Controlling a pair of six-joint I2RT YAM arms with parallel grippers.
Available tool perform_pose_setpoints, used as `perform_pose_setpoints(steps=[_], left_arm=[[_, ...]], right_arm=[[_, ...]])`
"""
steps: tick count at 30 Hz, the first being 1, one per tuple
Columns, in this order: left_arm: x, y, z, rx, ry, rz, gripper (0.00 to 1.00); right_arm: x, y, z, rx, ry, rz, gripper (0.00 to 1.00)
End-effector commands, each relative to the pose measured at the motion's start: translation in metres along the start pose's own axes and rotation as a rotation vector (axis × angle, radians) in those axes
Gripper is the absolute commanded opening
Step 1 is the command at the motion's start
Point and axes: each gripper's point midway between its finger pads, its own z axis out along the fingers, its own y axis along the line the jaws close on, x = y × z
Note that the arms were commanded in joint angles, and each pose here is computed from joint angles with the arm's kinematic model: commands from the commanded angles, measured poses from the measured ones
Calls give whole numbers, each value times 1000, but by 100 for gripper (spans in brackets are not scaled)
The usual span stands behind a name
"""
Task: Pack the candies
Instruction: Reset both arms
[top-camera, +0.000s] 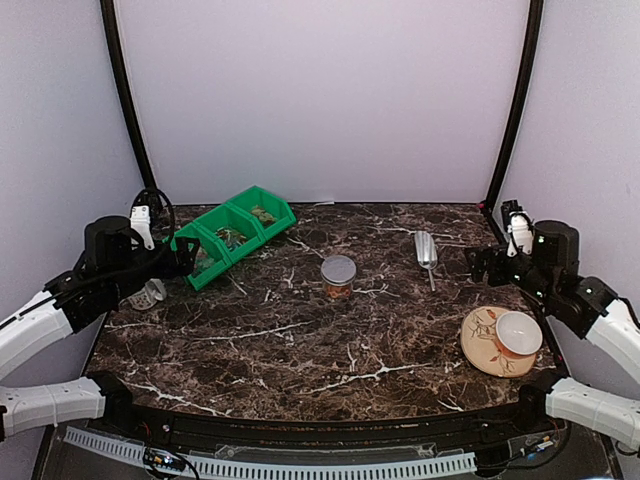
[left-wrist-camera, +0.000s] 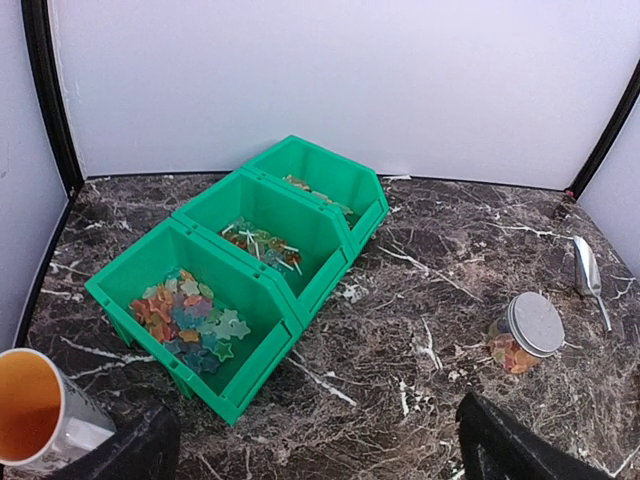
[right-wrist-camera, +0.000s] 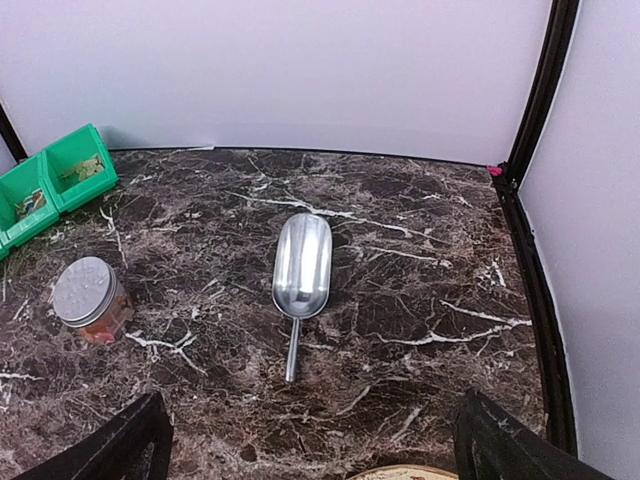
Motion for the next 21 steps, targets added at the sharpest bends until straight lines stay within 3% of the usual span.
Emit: perform_pose_setpoints(steps=[1,21], left_arm=[[16,12,-14,-26,42,93,99],[18,20,-35,-28,11,219,99]], right_arm=[[-20,3,-17,-36,-72,30,97],[-16,-8,-29,11,-82,9,98]])
